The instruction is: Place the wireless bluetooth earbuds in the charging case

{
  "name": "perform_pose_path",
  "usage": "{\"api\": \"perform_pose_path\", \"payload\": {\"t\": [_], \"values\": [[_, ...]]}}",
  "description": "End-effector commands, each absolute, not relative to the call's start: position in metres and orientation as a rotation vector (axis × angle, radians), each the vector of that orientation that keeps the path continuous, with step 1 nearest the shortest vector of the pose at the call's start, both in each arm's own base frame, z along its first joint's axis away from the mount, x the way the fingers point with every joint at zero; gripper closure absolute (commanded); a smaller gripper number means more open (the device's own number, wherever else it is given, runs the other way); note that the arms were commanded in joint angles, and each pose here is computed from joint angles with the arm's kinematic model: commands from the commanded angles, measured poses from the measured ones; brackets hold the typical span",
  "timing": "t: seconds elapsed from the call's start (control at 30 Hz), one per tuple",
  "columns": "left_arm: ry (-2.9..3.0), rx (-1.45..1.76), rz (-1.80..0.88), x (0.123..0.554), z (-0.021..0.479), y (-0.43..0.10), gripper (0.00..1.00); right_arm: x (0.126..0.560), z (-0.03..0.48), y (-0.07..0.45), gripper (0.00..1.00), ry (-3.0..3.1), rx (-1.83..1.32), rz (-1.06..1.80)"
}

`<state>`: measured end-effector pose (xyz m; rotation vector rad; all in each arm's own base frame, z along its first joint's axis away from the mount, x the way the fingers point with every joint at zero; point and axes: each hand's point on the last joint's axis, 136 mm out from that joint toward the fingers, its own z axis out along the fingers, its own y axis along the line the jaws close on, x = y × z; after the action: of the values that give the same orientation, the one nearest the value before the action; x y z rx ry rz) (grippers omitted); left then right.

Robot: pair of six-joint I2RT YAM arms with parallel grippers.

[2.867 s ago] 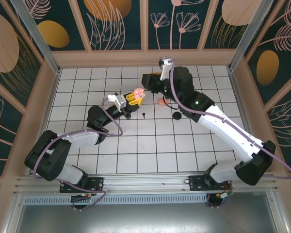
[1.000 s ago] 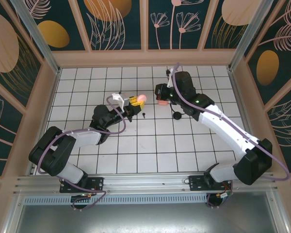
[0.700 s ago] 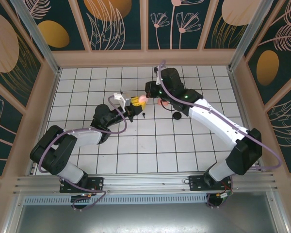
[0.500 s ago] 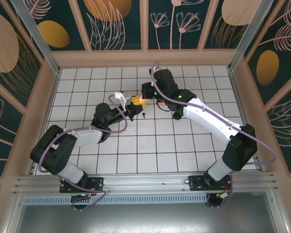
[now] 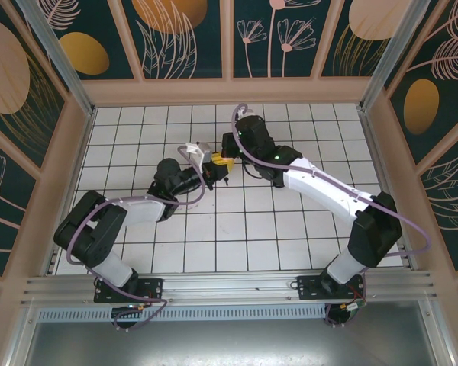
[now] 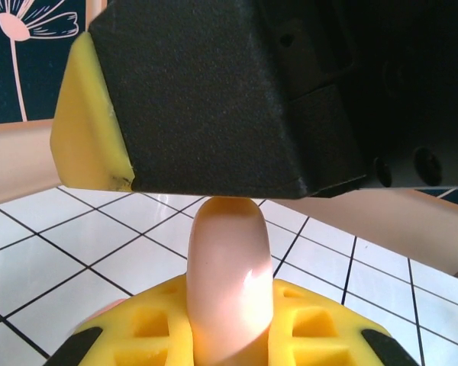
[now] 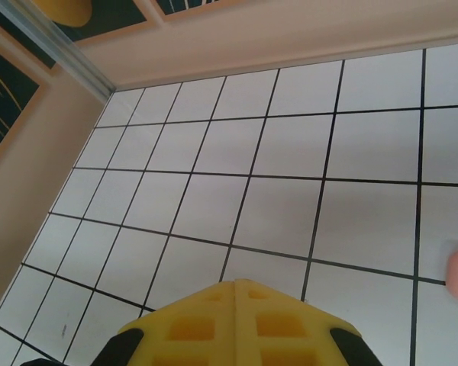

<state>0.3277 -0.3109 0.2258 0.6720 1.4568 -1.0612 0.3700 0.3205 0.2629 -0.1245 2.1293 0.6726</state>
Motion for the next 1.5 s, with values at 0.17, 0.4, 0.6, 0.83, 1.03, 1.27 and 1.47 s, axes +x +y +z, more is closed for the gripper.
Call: {"api": "perform_pose_path", "payload": {"t": [0.17, 0.4, 0.6, 0.83, 1.03, 1.27, 1.47], "values": [[1.418, 0.569, -1.078, 0.348, 0.235, -0.314, 1.0, 0.385, 0.326, 0.247, 0.7, 1.985, 0.088, 0.685], [1.61, 0.492, -1.076, 0.384, 0.195, -0.328, 1.0, 0.36, 0.288, 0.2, 0.64, 2.038, 0.176, 0.666], [1.973, 0.397, -1.093, 0.43, 0.141, -0.352, 1.0, 0.339, 0.231, 0.17, 0.58, 2.131, 0.255, 0.612], [2.194, 0.234, -1.13, 0.448, 0.096, -0.355, 0.96, 0.331, 0.207, 0.153, 0.5, 2.168, 0.297, 0.569], [2.337, 0.165, -1.138, 0.452, 0.057, -0.357, 0.92, 0.336, 0.201, 0.148, 0.49, 2.179, 0.31, 0.54], [2.402, 0.111, -1.13, 0.456, 0.034, -0.353, 0.81, 0.343, 0.187, 0.143, 0.42, 2.215, 0.323, 0.495], [2.418, 0.067, -1.108, 0.459, 0.029, -0.339, 0.61, 0.351, 0.177, 0.14, 0.32, 2.25, 0.327, 0.452]]}}
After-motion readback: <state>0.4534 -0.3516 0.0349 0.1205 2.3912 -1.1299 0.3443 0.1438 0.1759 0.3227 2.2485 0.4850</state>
